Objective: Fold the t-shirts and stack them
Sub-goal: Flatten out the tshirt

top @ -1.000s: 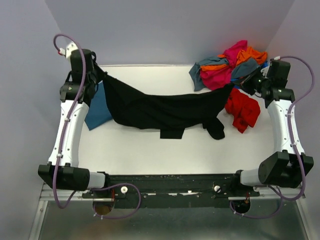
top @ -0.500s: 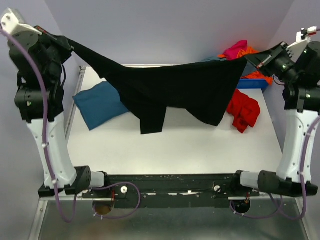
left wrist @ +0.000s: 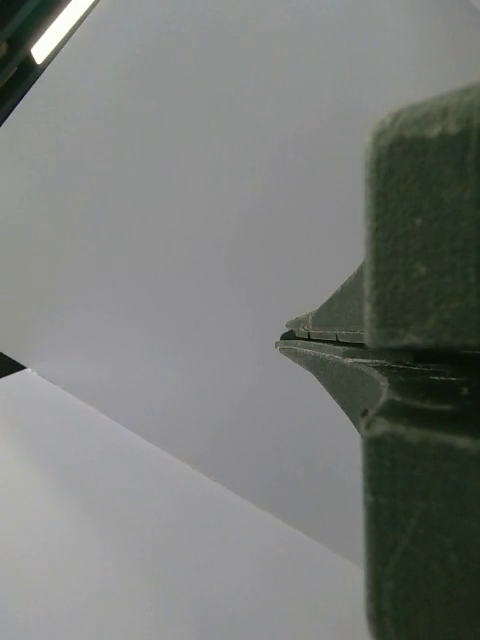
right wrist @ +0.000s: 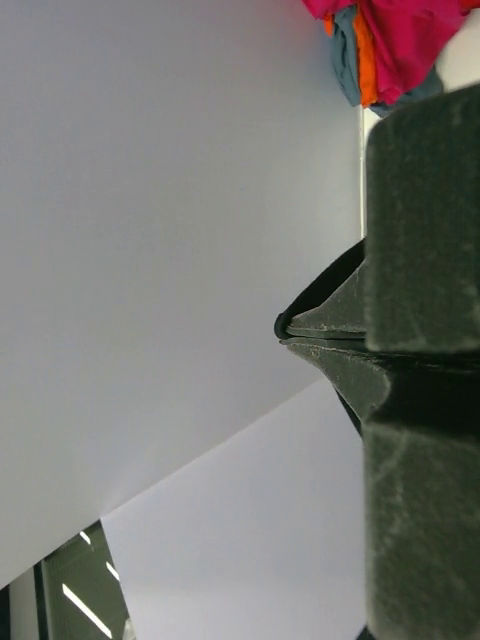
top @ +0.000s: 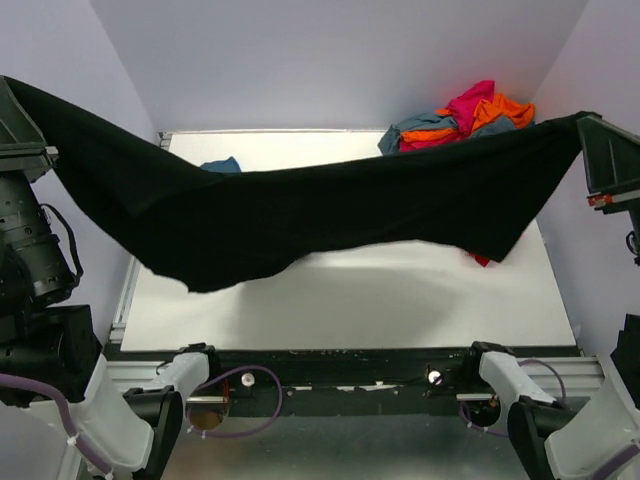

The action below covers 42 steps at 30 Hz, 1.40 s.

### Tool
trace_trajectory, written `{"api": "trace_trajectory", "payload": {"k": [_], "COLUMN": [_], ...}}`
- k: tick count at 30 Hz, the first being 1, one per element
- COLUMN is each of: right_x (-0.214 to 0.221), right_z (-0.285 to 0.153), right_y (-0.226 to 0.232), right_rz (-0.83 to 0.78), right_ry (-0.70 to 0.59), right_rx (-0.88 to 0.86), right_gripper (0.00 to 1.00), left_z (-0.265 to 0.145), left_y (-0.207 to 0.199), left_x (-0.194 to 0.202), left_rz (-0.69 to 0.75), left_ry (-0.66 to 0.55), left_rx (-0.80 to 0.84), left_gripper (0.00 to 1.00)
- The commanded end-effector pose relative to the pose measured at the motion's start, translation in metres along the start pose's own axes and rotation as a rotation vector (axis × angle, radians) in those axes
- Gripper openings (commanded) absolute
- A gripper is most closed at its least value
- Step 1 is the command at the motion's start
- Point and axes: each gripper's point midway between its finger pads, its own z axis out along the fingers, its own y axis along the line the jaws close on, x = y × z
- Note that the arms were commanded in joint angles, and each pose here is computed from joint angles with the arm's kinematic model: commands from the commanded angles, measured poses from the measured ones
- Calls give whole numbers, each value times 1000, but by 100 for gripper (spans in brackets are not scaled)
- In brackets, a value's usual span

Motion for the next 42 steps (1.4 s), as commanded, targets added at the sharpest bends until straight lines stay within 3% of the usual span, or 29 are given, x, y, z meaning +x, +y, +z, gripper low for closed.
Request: {"api": "trace_trajectory", "payload": {"k": [1,3,7,9,11,14,18,21,24,26,33,37,42], "right_x": [49,91,193,231,249,242,219,198,184,190,246,257,264], "right_z": [59,83,120,131,142,162,195,214,219,218,187,162,131], "right_y": [-77,-117,-186,-209,-225,-233,-230,-234,-245,-253,-274,-271,-257], "right_rz": [110,200,376,436,456,431,434,471,488,501,553,542,544], "right_ry": [170,285,524,610,641,624,605,568,535,546,665,680,691], "right_rx": [192,263,303,300,305,302,249,200,192,193,218,251,259], "right_gripper": [1,1,1,1,1,1,1,1,1,1,1,1,1], "left_z": [52,76,110,117,128,155,187,194,191,189,162,133,100], "left_y": [24,44,99,114,118,100,43,10,-2,1,38,32,41], "left_x": [58,113,264,319,345,336,278,233,213,219,298,304,287], "left_rz": [31,39,47,31,22,9,-41,-94,-111,-109,-106,-130,-108], "left_ry": [68,161,448,557,597,545,393,287,244,258,439,501,494], "left_rx": [-88,-121,-190,-192,-179,-126,30,115,147,145,130,167,126], "left_gripper": [0,0,0,0,0,0,0,0,0,0,0,0,0]}}
